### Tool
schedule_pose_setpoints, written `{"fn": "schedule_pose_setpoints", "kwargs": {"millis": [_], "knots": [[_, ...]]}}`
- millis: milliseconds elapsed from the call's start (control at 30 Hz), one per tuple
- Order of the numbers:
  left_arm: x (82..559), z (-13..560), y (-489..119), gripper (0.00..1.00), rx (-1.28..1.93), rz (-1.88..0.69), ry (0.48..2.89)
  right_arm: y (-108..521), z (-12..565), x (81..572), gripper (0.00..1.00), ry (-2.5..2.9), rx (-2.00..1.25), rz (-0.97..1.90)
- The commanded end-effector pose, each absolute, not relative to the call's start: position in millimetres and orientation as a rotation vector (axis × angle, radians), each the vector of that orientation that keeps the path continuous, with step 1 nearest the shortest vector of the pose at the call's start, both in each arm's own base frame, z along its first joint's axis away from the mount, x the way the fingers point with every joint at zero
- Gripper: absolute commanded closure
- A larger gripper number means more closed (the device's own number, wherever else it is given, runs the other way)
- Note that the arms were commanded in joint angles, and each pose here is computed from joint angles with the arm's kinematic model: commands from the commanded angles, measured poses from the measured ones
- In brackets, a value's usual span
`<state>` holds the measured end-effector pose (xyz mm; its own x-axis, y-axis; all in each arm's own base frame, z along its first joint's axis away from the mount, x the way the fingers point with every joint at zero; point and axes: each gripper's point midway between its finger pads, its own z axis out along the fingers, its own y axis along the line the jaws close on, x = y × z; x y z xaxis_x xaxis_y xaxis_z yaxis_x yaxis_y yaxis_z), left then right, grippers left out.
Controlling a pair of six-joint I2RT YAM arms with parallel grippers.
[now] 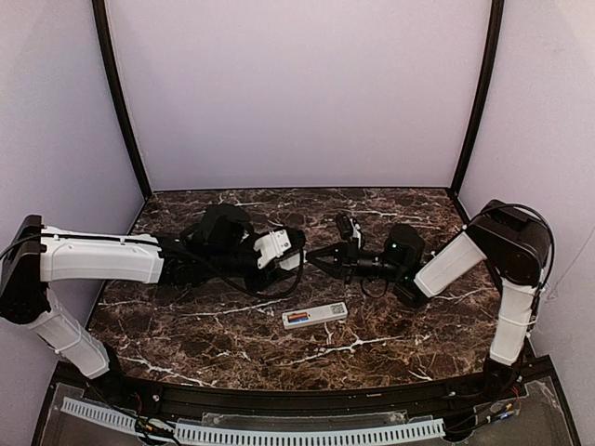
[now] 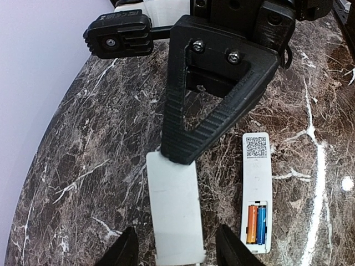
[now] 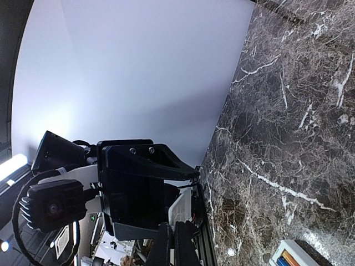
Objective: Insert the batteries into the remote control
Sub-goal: Pass from the right arm to the left, then place the battery cover on the remote control without the battery cover.
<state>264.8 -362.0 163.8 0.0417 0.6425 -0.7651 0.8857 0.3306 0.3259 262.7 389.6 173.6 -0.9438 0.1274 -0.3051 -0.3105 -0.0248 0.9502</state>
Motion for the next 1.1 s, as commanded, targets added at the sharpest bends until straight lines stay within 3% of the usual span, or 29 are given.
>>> {"fn": "schedule_pose_setpoints", "kwargs": {"millis": [0, 300, 333, 400, 467, 500, 1067], "knots": [[264.6, 164.4, -364.3, 0.54, 1.407, -0.328, 1.696, 388.6, 200.6, 255.2, 1.0, 1.785, -0.275, 2.086], [262.4, 159.4, -361.6, 0.81, 1.434, -0.318, 1.715, 389.2, 194.8, 253.8, 0.97, 1.795, -0.266, 2.111], [260.9, 158.2, -361.1, 0.84, 1.443, -0.322, 1.719, 389.4, 193.4, 254.0, 0.85, 1.803, -0.264, 2.107], [256.5, 157.8, -360.5, 0.87, 1.459, -0.338, 1.72, 388.3, 189.1, 254.8, 0.73, 1.828, -0.265, 2.082], [251.2, 156.2, -358.2, 0.91, 1.479, -0.352, 1.725, 385.1, 184.3, 257.3, 0.54, 1.861, -0.263, 2.044], [248.8, 155.4, -356.8, 0.92, 1.485, -0.357, 1.729, 382.3, 181.5, 258.2, 0.51, 1.876, -0.261, 2.024], [191.7, 90.6, -340.9, 0.91, 1.797, -0.555, 1.935, 331.3, 105.7, 253.4, 0.43, 2.3, -0.529, 1.317]]}}
